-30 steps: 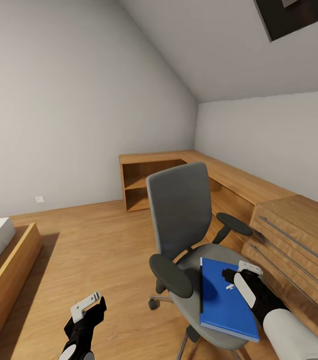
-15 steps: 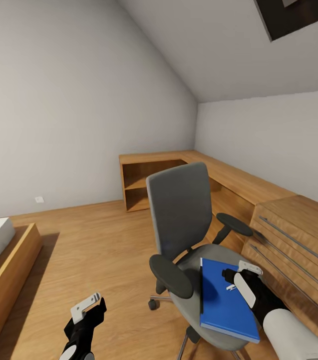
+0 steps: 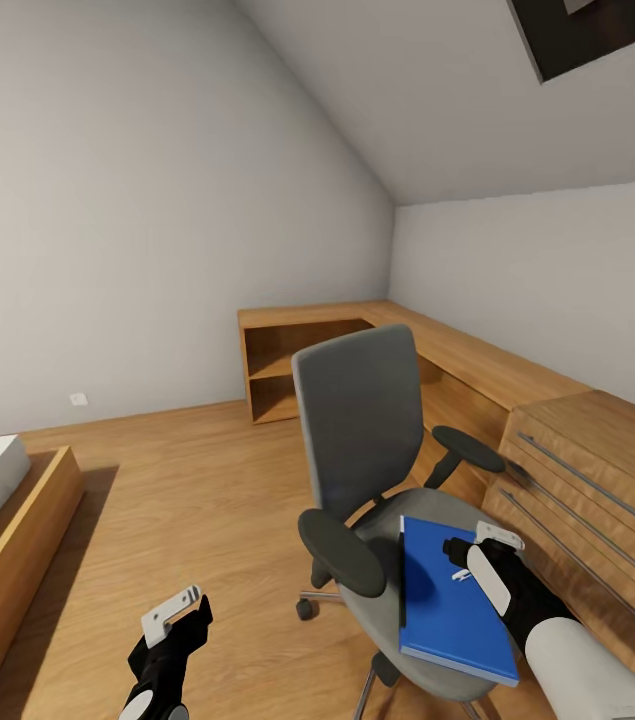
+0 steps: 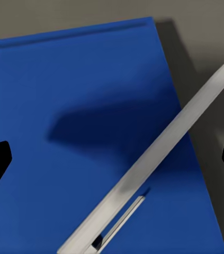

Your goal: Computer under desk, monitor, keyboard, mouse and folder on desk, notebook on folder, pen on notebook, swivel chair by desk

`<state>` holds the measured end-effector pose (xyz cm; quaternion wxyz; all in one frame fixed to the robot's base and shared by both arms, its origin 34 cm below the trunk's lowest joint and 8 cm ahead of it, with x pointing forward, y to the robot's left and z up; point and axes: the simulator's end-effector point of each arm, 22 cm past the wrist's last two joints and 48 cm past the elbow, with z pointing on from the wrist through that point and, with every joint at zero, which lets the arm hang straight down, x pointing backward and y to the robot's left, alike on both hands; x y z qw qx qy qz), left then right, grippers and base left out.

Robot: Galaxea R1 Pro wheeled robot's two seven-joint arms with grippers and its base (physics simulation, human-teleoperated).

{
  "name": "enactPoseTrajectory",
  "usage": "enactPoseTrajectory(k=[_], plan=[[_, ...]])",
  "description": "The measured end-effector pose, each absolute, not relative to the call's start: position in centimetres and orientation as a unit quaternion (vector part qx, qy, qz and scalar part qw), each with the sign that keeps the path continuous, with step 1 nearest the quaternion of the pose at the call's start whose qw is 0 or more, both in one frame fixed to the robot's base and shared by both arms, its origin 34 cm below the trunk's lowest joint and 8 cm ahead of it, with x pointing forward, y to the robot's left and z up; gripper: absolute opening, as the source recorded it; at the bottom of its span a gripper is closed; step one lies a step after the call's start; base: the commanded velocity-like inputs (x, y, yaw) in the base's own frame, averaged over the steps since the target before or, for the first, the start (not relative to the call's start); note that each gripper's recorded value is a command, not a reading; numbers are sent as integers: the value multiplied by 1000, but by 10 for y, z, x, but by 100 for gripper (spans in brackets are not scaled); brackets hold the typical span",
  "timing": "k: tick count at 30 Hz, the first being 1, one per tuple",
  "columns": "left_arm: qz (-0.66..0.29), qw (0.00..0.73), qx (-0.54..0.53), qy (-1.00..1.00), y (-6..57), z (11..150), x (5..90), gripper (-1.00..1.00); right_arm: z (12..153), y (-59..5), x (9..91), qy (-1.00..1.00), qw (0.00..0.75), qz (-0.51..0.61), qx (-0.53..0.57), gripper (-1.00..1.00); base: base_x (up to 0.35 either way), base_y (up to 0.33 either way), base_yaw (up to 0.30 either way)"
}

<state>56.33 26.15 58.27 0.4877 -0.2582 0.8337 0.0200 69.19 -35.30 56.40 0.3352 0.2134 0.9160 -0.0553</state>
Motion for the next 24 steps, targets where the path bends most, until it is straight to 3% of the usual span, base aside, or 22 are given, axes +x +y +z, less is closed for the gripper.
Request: enactPoseTrajectory(k=[24], plan=[[20, 487, -259, 834, 262, 583, 563, 100, 556, -348, 682, 928, 306, -51, 206, 100, 0, 0, 0]])
